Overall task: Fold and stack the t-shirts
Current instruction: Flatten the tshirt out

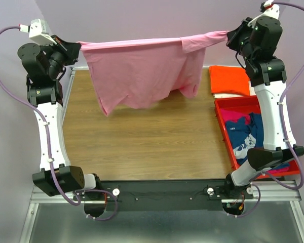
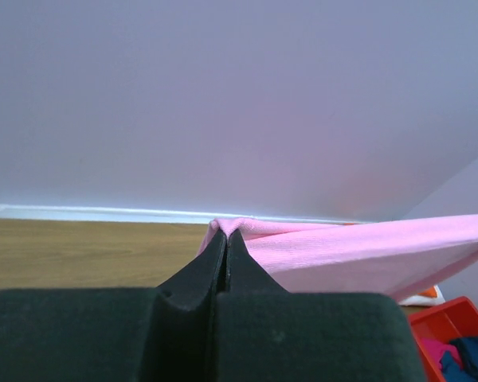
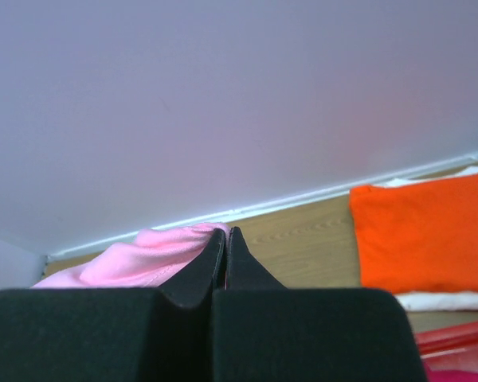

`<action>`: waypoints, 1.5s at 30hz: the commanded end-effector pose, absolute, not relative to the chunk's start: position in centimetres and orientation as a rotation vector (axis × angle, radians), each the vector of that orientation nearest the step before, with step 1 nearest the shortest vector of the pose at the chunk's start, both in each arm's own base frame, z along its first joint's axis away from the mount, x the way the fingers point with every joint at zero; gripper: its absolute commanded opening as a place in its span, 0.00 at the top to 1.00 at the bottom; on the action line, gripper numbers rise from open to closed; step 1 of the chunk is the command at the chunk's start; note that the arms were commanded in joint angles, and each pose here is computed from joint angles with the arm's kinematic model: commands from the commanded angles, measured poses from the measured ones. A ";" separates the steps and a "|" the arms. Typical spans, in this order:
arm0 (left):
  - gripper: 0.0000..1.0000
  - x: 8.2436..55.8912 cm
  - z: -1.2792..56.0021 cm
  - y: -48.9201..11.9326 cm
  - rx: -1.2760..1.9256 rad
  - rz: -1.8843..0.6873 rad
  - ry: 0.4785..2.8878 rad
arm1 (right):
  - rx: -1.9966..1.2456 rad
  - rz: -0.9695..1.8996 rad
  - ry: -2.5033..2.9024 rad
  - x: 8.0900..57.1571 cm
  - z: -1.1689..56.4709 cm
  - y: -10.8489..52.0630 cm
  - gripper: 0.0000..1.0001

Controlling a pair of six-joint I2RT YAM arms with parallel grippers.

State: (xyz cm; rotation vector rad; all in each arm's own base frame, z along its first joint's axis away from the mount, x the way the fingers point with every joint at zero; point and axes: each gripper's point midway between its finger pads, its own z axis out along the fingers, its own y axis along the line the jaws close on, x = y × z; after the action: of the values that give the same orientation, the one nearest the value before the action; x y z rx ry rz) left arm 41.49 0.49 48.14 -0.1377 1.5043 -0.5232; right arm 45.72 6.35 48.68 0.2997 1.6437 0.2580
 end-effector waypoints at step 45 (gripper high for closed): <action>1.00 45.9 46.2 -0.1 -0.066 -0.483 1.499 | 0.259 0.897 1.655 51.3 47.6 13.1 1.00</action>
State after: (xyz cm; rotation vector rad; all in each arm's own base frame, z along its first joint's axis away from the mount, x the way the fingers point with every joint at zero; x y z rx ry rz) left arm 45.27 0.34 37.86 -0.1636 1.6959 -0.5209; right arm 50.19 15.03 39.60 0.4015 1.8817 1.0232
